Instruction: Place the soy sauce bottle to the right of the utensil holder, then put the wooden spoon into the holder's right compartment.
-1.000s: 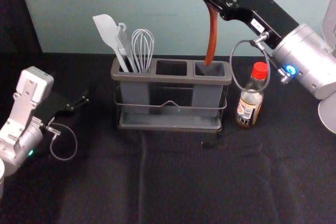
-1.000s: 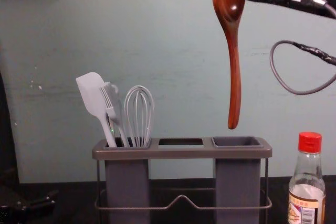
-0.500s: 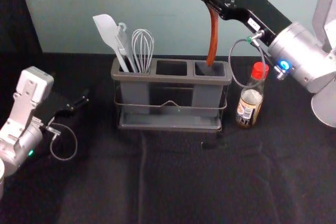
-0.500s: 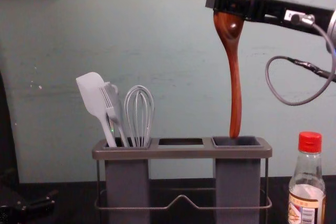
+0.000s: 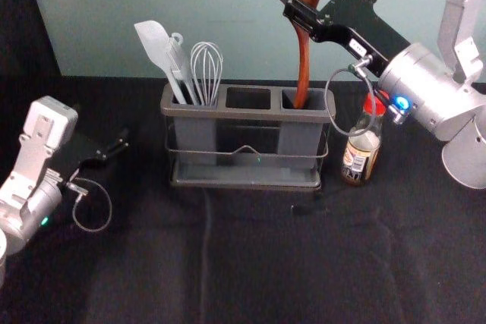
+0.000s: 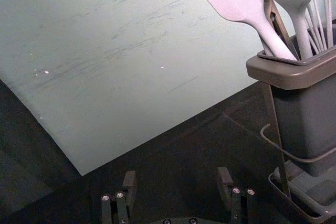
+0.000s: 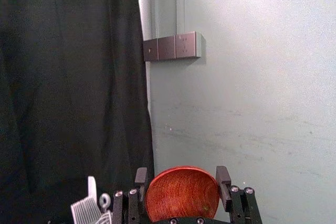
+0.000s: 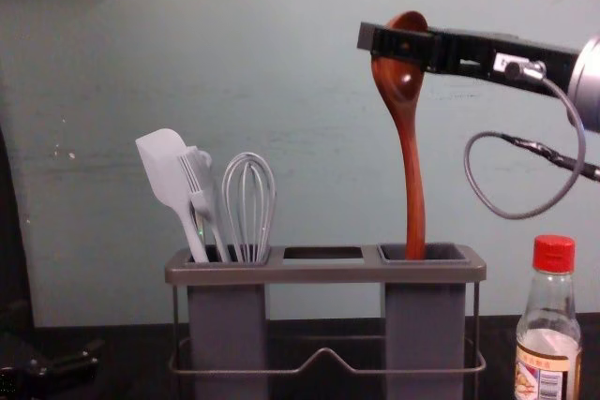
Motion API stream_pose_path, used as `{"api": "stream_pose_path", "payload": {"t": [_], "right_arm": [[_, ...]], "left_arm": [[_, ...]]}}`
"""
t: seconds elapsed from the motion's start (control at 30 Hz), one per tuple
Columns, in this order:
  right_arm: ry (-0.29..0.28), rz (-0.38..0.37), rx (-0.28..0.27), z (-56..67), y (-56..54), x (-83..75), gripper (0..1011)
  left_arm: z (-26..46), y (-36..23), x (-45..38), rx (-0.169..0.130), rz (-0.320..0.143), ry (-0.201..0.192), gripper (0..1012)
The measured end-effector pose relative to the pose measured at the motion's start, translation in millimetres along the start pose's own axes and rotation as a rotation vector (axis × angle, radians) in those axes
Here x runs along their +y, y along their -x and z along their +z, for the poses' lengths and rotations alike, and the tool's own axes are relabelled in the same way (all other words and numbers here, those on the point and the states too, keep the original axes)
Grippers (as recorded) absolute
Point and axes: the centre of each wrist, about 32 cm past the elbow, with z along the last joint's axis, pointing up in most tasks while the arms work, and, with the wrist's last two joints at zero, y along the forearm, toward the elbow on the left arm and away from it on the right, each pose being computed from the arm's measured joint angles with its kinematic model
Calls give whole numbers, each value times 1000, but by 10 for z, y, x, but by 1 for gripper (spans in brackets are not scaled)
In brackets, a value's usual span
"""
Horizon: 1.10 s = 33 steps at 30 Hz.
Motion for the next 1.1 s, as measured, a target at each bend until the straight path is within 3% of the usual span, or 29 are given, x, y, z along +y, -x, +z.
{"api": "stream_pose_path", "payload": {"t": [0.37, 0.57, 1.1], "right_arm": [[43, -7, 28, -113, 4, -116, 814], [96, -10, 51, -149, -12, -169, 814], [193, -4, 67, -112, -49, -218, 814]], "left_arm": [[0, 0, 0, 0, 0, 0, 1005], [0, 0, 0, 0, 0, 0, 1005], [0, 0, 0, 0, 0, 0, 1005]]}}
